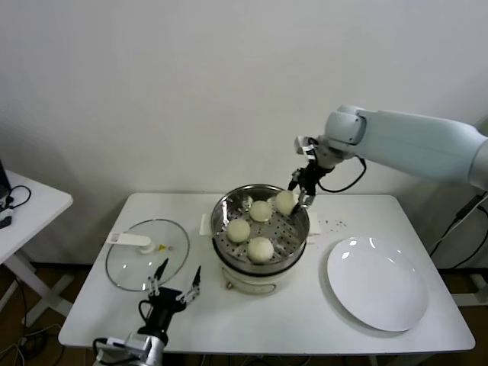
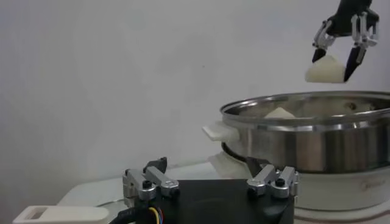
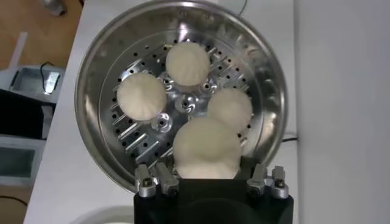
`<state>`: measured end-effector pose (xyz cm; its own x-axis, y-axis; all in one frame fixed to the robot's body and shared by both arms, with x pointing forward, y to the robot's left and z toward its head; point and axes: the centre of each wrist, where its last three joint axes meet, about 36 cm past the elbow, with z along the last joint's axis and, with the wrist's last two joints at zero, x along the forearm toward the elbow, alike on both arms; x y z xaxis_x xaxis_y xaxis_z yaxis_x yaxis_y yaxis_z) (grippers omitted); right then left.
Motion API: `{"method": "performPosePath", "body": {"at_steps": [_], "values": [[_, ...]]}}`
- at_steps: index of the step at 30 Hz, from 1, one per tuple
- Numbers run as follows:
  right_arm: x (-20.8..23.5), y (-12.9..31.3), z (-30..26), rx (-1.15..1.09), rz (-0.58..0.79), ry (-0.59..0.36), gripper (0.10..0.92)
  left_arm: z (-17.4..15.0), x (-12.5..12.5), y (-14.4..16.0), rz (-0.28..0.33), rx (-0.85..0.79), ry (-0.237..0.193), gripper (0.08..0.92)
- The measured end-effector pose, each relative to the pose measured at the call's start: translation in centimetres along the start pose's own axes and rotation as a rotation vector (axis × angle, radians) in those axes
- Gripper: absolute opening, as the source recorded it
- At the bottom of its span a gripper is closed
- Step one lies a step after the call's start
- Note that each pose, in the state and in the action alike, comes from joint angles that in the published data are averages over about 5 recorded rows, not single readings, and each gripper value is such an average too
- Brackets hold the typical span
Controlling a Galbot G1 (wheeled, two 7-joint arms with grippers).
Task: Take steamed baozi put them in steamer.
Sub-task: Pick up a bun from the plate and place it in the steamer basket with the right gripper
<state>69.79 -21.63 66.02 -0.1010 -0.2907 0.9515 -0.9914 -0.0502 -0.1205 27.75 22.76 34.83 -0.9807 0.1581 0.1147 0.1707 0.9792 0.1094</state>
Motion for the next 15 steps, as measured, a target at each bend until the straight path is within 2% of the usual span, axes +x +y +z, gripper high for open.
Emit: {"method": "performPosePath", "body": {"at_steps": [15], "values": [[-6.5, 0.3, -0.6, 0.027, -0.064, 0.058, 0.704, 0.6, -0.1, 0.1, 0.004, 0.004, 0.013, 0.823]]}}
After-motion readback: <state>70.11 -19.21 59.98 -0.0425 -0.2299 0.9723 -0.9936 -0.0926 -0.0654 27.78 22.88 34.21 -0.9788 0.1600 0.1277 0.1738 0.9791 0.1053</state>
